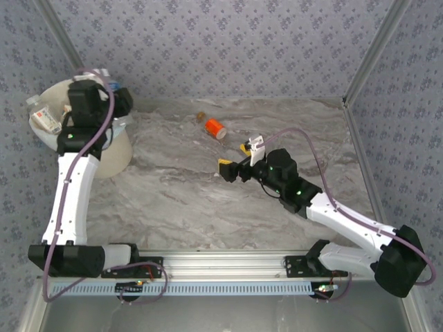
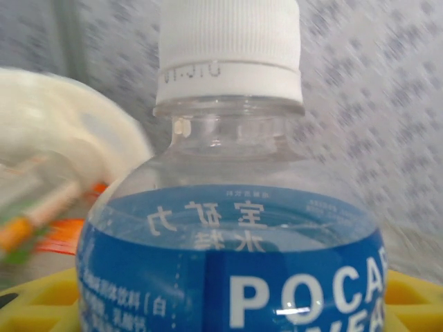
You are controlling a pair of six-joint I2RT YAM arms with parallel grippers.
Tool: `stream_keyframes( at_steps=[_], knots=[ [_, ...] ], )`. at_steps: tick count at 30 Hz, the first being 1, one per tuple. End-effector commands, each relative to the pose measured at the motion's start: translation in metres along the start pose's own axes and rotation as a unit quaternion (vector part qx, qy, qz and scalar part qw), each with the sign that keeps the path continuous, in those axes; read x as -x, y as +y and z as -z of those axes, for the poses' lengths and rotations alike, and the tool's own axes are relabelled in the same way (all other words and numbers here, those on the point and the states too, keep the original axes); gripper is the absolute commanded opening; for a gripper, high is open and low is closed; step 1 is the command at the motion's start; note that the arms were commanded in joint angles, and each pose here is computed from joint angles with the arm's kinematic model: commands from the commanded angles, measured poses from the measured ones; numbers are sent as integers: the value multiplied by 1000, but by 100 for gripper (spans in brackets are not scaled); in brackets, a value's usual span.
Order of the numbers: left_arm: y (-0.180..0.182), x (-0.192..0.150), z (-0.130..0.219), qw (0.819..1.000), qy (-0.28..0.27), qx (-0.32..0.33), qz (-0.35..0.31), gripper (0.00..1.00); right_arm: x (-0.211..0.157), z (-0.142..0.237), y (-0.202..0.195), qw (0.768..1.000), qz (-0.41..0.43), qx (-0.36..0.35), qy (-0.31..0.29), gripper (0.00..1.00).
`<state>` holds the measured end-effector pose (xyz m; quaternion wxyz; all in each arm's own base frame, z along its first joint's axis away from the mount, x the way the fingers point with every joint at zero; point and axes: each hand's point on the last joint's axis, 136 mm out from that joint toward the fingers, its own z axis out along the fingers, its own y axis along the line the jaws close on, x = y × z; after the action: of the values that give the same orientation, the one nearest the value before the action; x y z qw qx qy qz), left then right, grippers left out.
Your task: Put the plastic bottles in the bin
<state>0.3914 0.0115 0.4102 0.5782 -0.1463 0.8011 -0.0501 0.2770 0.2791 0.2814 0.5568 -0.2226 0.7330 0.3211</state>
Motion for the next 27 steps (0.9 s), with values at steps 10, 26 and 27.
stream_keyframes(
  at_steps=[10,26,27],
  knots=[
    [134,55,-29,972,-52,210,91,63,19,-1,3,1000,20,-6,-21,100],
    [99,47,-78,974,4,169,149,99,15,8,-3,999,17,-23,-20,100],
    [88,46,-80,977,4,154,146,99,15,8,-4,999,17,-25,-21,100]
  ],
)
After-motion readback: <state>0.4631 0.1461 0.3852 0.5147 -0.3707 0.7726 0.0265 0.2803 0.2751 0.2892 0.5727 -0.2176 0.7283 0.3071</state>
